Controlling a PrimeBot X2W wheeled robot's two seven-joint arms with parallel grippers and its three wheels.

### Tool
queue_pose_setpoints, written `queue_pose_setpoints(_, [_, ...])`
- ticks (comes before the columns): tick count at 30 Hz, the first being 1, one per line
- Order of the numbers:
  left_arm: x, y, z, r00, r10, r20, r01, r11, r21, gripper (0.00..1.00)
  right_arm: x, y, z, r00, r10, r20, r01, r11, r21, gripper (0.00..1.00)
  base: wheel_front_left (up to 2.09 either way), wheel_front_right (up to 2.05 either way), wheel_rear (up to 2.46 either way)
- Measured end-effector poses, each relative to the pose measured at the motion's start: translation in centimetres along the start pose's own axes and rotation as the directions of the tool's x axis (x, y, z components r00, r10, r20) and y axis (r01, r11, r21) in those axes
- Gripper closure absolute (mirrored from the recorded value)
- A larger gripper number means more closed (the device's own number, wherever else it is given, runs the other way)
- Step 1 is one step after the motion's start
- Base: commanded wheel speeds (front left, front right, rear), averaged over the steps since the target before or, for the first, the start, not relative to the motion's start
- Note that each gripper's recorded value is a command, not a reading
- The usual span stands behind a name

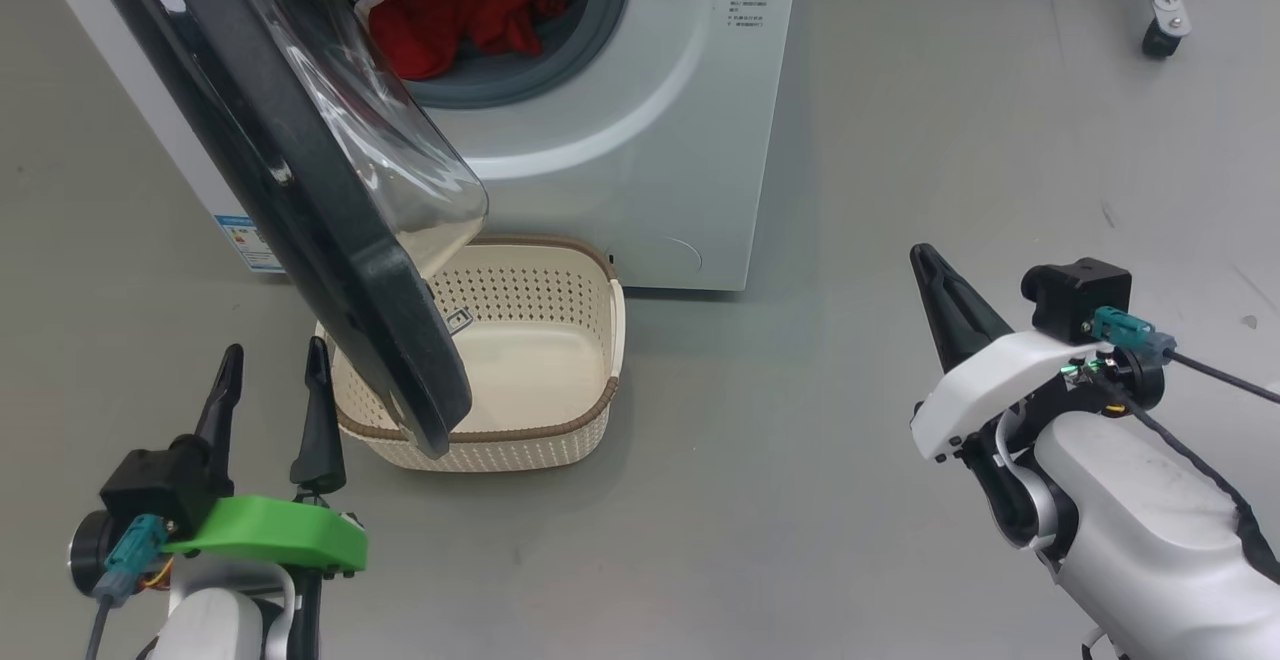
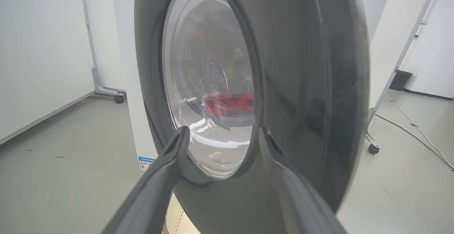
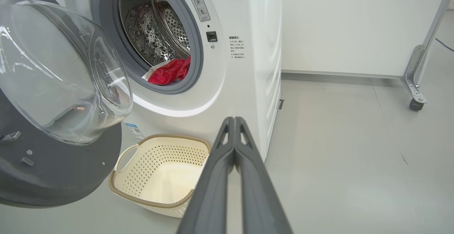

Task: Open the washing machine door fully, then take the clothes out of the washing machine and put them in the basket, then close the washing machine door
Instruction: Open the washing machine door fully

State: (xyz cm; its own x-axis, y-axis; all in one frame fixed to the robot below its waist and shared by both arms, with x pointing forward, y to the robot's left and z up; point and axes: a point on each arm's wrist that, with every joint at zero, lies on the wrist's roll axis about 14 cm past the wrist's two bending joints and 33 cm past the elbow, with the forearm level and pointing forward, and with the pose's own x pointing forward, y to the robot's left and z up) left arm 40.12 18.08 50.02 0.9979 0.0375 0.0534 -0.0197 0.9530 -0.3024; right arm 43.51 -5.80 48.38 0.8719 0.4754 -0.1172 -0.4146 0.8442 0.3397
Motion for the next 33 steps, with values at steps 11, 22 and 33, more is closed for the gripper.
queue_pose_setpoints(11, [0.0, -0.3, -0.1, 1.000, -0.010, -0.001, 0.010, 1.000, 0.007, 0.00, -1.5, -1.8, 4.4, 0.980, -0.105, 0.170, 0.101, 0.994, 0.033, 1.00, 0.00, 0.00, 0.00])
queue_pose_setpoints(22, [-0.1, -0.5, 0.0, 1.000, -0.020, 0.001, 0.020, 1.000, 0.009, 0.00, -3.6, -1.8, 2.8, 0.972, -0.151, 0.182, 0.149, 0.989, 0.027, 0.00, 0.00, 0.00, 0.00])
queue_pose_setpoints(33, [-0.8, -0.3, -0.4, 1.000, -0.015, -0.013, 0.015, 1.000, 0.010, 0.00, -5.1, -1.4, 1.4, 0.969, -0.173, 0.178, 0.173, 0.985, 0.014, 0.00, 0.00, 0.00, 0.00])
